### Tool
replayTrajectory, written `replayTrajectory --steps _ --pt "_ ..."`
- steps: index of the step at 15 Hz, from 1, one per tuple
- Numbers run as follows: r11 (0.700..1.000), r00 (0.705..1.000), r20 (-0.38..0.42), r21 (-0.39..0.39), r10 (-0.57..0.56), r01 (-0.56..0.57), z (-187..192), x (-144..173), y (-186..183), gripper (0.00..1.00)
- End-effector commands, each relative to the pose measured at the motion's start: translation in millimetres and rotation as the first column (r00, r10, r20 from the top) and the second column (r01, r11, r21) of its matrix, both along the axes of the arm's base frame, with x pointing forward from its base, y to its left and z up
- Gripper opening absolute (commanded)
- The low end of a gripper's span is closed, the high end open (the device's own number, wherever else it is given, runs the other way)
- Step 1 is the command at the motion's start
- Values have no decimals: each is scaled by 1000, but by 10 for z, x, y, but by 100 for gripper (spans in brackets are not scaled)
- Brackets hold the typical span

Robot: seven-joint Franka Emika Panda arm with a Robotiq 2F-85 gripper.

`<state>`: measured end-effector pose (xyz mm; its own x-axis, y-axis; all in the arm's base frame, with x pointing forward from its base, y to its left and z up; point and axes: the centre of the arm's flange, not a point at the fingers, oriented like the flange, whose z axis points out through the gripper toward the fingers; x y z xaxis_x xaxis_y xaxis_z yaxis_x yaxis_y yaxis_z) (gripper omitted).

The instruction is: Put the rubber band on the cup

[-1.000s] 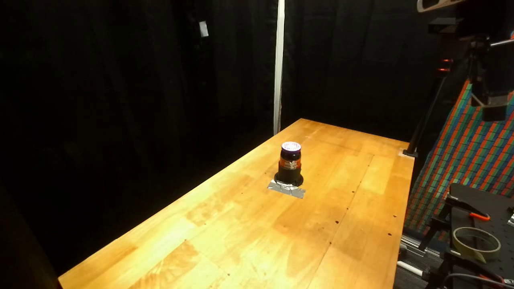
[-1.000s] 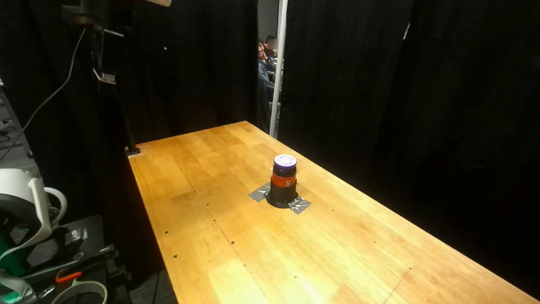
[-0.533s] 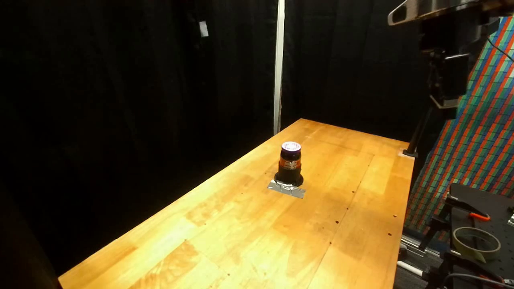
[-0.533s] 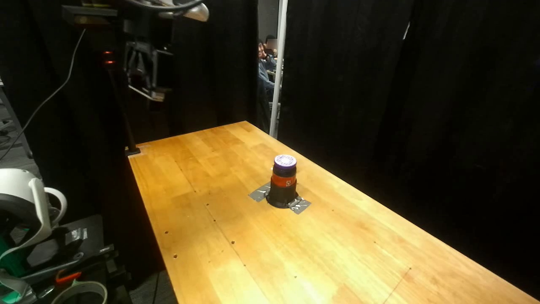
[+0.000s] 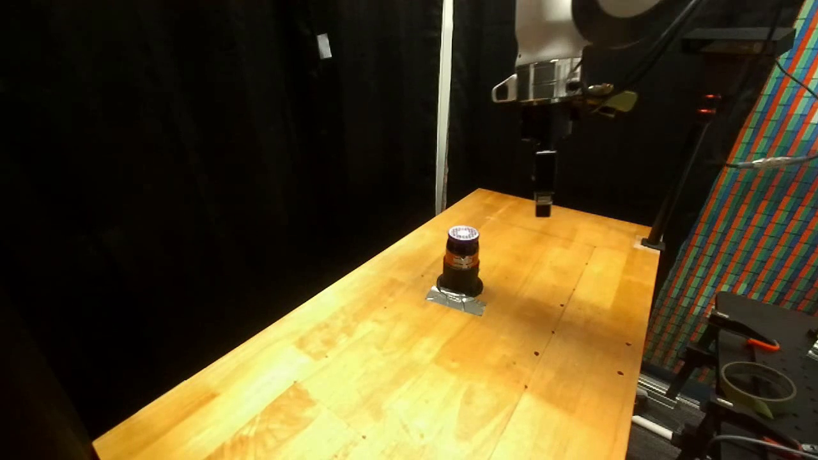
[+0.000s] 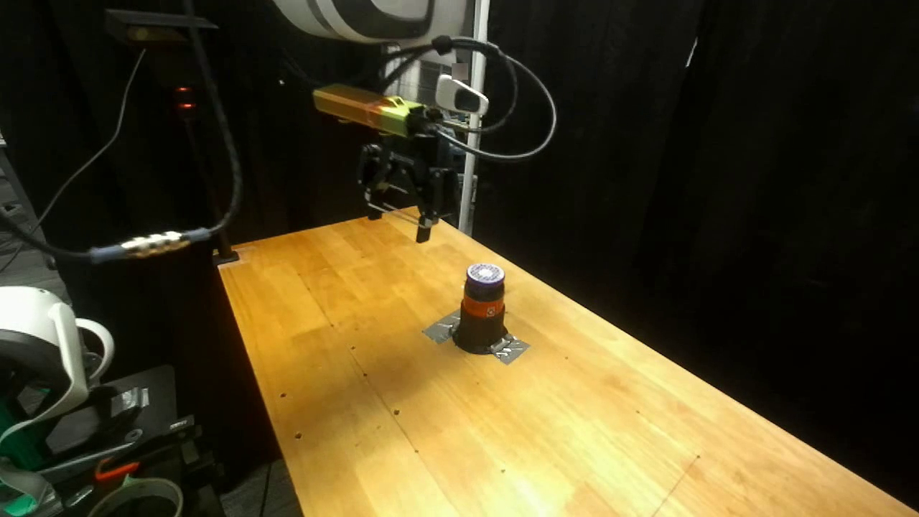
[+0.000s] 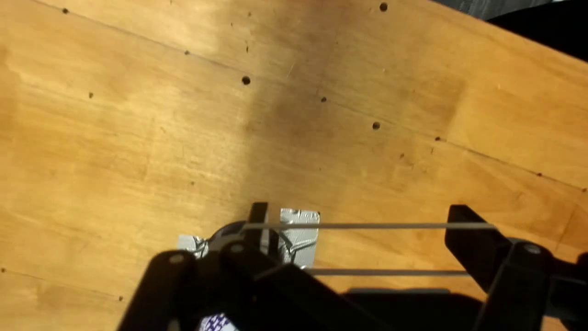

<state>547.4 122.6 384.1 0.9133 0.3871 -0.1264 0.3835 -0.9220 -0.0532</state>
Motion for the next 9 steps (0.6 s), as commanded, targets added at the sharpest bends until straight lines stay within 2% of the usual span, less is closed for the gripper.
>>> replayTrajectory --steps 1,5,9 --pt "1000 1000 26 9 -2 2 -116 763 125 100" --pt "1000 999 39 14 -21 20 -364 1162 185 100" --pt "1000 996 80 11 -27 26 -598 1334 189 100"
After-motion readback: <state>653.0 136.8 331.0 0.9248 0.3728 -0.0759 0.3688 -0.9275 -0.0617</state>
